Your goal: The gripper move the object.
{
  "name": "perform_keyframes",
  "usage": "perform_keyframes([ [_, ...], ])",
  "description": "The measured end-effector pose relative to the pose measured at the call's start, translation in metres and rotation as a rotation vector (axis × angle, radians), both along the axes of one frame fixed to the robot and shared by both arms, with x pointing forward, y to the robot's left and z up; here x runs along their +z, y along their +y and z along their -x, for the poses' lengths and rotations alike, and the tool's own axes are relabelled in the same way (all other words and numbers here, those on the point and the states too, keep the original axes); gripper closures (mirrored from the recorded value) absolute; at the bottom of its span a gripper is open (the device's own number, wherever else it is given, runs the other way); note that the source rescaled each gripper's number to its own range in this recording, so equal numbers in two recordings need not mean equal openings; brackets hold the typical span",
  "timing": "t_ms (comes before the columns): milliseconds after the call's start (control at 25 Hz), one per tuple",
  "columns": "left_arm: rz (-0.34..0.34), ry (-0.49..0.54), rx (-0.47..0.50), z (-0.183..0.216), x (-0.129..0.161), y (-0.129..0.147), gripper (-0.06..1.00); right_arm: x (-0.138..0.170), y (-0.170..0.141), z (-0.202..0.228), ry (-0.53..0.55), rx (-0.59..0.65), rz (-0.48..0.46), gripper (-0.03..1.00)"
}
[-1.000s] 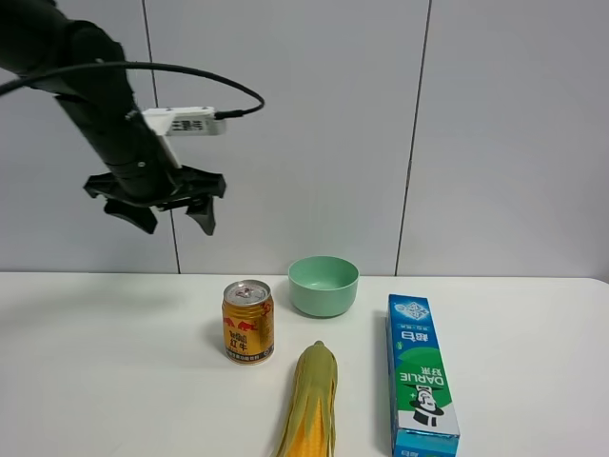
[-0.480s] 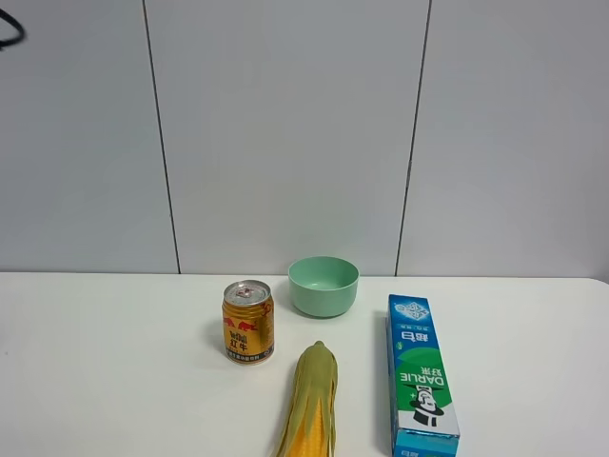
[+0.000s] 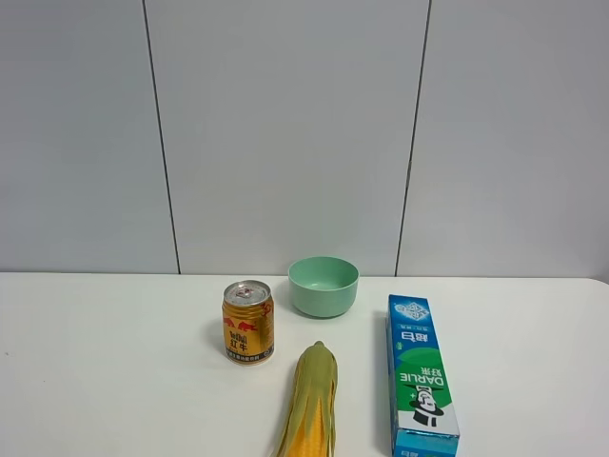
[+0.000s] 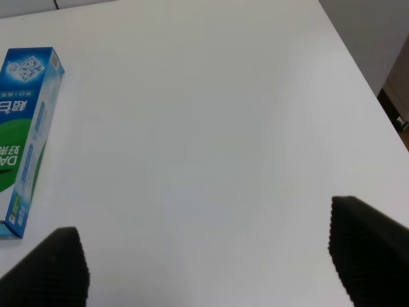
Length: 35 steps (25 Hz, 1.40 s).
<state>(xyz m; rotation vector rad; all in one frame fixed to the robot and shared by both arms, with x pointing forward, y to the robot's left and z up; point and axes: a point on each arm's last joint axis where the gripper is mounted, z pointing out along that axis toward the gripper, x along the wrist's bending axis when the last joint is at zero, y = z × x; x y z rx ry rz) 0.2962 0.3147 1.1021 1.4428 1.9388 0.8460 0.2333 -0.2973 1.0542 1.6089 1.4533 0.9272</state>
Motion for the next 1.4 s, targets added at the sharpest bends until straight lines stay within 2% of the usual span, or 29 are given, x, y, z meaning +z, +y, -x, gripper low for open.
perform_keyframes([
  [40, 0.008, -0.002, 0.012, 0.009, -0.001, 0.000, 0.09, 0.000, 0.000, 0.000, 0.000, 0.000, 0.000, -0.03],
  [120, 0.007, 0.006, 0.032, 0.029, -0.003, 0.001, 0.00, 0.000, 0.000, 0.000, 0.000, 0.000, 0.000, -0.03],
  [240, -0.023, -0.042, 0.059, 0.049, -0.005, 0.004, -0.04, 0.000, 0.000, 0.000, 0.000, 0.000, 0.000, -0.03],
  [400, -0.021, -0.063, 0.047, 0.060, -0.026, 0.002, -0.04, 0.000, 0.000, 0.000, 0.000, 0.000, 0.000, -0.03],
  [520, -0.017, -0.055, -0.026, 0.067, -0.044, -0.003, -0.04, 0.000, 0.000, 0.000, 0.000, 0.000, 0.000, -0.03],
  [680, -0.048, -0.119, -0.070, 0.077, -0.045, -0.005, -0.04, 0.000, 0.000, 0.000, 0.000, 0.000, 0.000, -0.03],
  [960, -0.076, -0.116, -0.156, 0.078, -0.046, -0.010, -0.04, 0.000, 0.000, 0.000, 0.000, 0.000, 0.000, -0.03],
  [1280, -0.078, -0.116, -0.163, 0.078, -0.046, -0.010, -0.04, 0.000, 0.000, 0.000, 0.000, 0.000, 0.000, -0.03],
  [1400, -0.083, -0.155, -0.163, 0.074, -0.045, -0.010, -0.04, 0.000, 0.000, 0.000, 0.000, 0.000, 0.000, -0.03],
])
